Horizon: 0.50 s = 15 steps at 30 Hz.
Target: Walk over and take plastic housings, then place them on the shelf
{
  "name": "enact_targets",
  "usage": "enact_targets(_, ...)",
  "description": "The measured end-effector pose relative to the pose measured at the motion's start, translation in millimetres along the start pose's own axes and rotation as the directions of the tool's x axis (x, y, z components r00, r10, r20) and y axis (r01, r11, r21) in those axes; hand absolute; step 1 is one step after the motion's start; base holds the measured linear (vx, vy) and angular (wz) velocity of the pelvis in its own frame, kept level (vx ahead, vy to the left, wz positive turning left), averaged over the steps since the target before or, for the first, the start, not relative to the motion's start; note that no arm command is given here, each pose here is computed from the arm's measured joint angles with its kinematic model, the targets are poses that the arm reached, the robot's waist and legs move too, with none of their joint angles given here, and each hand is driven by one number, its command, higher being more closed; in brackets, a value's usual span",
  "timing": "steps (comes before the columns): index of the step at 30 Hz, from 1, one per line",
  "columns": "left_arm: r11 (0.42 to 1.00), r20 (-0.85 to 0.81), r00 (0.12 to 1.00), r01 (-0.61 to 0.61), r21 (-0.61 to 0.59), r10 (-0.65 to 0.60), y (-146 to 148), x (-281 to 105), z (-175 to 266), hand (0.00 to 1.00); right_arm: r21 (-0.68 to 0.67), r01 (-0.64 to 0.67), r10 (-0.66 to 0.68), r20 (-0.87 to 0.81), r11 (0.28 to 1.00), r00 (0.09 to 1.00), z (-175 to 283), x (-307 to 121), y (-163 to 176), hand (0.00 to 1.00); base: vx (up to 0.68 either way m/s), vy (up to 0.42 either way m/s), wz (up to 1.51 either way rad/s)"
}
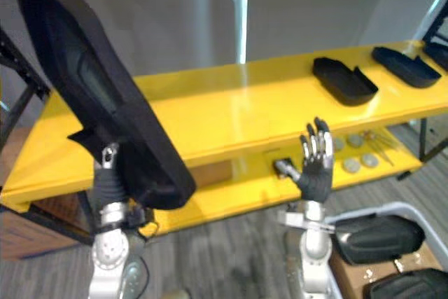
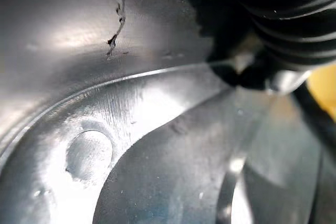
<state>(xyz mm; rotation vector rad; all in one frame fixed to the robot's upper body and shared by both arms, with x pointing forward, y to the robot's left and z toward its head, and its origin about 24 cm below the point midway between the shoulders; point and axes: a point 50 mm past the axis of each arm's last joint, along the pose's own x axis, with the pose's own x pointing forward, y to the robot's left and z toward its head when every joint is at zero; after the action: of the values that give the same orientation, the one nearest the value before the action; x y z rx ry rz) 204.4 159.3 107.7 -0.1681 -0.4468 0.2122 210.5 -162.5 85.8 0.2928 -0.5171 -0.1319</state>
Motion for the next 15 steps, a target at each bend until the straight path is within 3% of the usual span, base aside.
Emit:
enact_targets(7, 0.998, 0.003, 1.0, 0.024, 0.057, -0.025, 0, 1, 0, 1.0, 0.032, 0.014, -0.013, -0.028, 0.999, 1.0, -4, -8, 6, 0.0, 0.04, 0.102, -0.31)
enact_targets(15, 0.989, -0.26, 0.965, 0.075, 0.13, -0.038, -9, 21, -43, 1.0, 0.02, 0.018, -0.015, -0.11, 1.0, 0.994, -13, -15, 3, 0.0, 0.04, -0.015, -0.13)
